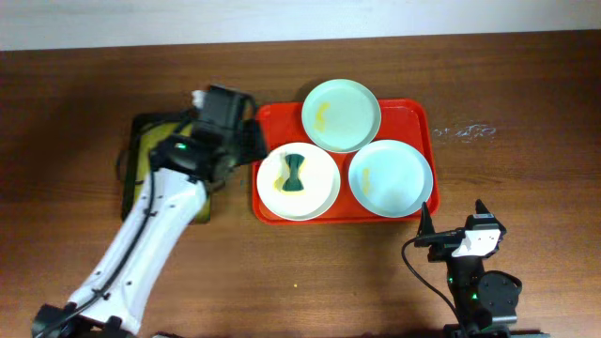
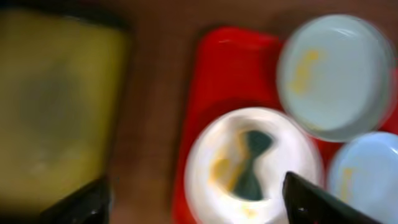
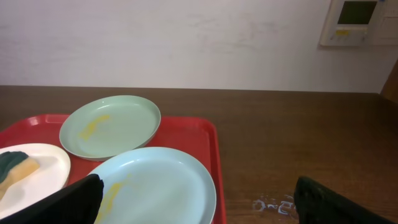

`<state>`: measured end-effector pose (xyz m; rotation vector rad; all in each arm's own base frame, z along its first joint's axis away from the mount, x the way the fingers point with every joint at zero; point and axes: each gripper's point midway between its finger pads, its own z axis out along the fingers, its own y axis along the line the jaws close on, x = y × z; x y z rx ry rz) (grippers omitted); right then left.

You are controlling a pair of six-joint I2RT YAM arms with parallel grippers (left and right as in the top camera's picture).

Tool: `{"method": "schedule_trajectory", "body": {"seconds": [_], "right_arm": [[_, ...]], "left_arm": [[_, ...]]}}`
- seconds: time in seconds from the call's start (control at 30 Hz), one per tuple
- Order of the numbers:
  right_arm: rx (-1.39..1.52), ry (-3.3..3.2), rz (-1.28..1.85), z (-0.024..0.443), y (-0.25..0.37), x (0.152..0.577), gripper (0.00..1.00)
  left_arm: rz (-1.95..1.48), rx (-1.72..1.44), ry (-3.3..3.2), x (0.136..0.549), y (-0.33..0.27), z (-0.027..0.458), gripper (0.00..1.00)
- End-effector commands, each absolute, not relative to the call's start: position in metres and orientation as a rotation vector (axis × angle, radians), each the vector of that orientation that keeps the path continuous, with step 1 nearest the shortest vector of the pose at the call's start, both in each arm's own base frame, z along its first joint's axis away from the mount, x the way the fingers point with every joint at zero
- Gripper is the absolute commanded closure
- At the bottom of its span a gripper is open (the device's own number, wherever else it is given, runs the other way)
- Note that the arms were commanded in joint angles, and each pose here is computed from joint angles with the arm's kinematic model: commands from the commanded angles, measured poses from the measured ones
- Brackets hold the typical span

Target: Clean dirty plates on tray and stack at the side

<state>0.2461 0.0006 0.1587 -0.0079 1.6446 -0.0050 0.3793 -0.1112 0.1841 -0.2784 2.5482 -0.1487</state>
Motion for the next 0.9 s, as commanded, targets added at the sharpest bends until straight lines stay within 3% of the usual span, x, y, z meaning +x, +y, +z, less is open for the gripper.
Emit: {"method": "schedule_trajectory", "body": {"seconds": [0.0,0.13,0.23,0.33,0.37,0.47,0.5,0.57,0.6,0.63,0.73,0.87], "right_arm": [[0.0,1.65,-0.019,0.155,-0.002,0.246,0.01],[-0.01,1.543,0.089,0.182,0.011,0.246,0.01],[-0.172,1.384,0.75,0.23,0.091,0.214,0.01],[-0.113,0.917,0.845,0.353,0.073,0.161,0.01],[-0.074,0.963,0.805,0.366,0.068,0.166,0.01],[0.082,1.694,0.458,0.329,0.043,0.222,0.01],[0.068,1.891,0.503,0.32,0.053,0.235,0.01],[-0.116,2.067,0.896,0.33,0.109,0.259,0.06],[-0.168,2.107,1.033,0.323,0.125,0.275,0.37],[-0.125,2.214,1.039,0.294,0.129,0.295,0.47],[0.132,2.681,0.724,0.159,0.145,0.332,0.45],[0.094,2.907,0.625,0.082,0.182,0.353,0.45]], "left_arm": [[-0.061,-0.441,2.597,0.373,-0.06,0.176,0.01],[-0.009,-0.542,2.632,0.364,-0.03,0.17,0.01],[-0.013,-0.538,2.64,0.362,-0.032,0.169,0.01],[-0.009,-0.539,2.647,0.361,-0.031,0.168,0.01],[-0.016,-0.538,2.649,0.36,-0.032,0.168,0.01],[-0.039,-0.534,2.655,0.36,-0.035,0.168,0.01],[-0.039,-0.534,2.655,0.36,-0.035,0.168,0.01],[-0.039,-0.534,2.655,0.36,-0.035,0.168,0.01],[-0.039,-0.534,2.655,0.36,-0.035,0.168,0.01],[-0.039,-0.534,2.656,0.36,-0.035,0.168,0.01],[-0.05,-0.532,2.664,0.359,-0.037,0.166,0.01],[-0.05,-0.532,2.664,0.359,-0.037,0.166,0.01]]}}
